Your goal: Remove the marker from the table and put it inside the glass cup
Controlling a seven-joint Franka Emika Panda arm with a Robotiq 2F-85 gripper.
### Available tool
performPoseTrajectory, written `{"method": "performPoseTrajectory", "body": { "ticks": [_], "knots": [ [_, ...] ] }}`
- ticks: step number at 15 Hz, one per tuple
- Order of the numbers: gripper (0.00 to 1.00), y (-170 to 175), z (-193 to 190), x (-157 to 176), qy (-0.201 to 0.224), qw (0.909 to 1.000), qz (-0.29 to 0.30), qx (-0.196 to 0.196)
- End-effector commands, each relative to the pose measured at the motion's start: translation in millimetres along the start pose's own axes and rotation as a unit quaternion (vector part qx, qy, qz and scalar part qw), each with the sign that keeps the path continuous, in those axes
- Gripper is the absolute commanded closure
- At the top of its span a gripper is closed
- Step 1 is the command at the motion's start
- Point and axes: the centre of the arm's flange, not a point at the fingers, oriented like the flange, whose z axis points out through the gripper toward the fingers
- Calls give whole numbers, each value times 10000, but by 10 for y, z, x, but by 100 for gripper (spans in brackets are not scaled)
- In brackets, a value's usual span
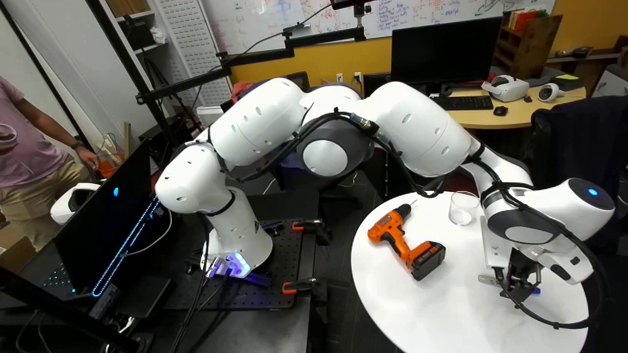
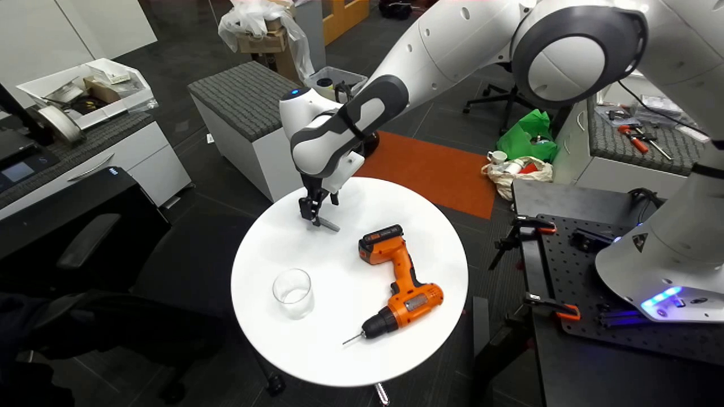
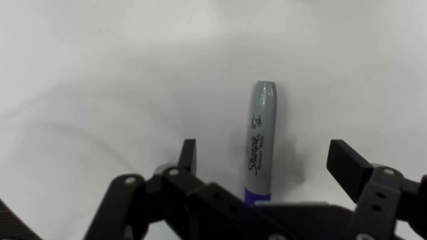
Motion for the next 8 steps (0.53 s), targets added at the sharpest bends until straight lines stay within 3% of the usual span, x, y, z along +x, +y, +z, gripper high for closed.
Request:
{"method": "performPoseTrajectory", "body": {
  "ticks": [1, 2, 4, 6, 8],
  "knots": [
    [0, -65, 17, 238, -115, 9999, 78, -23],
    [1, -70, 25, 254, -125, 9999, 85, -31],
    [14, -76, 37, 281, -155, 9998, 82, -35],
    [34, -83, 54, 306, -169, 9998, 73, -42],
    [36, -89, 73, 324, -189, 9998, 67, -49]
  ]
}}
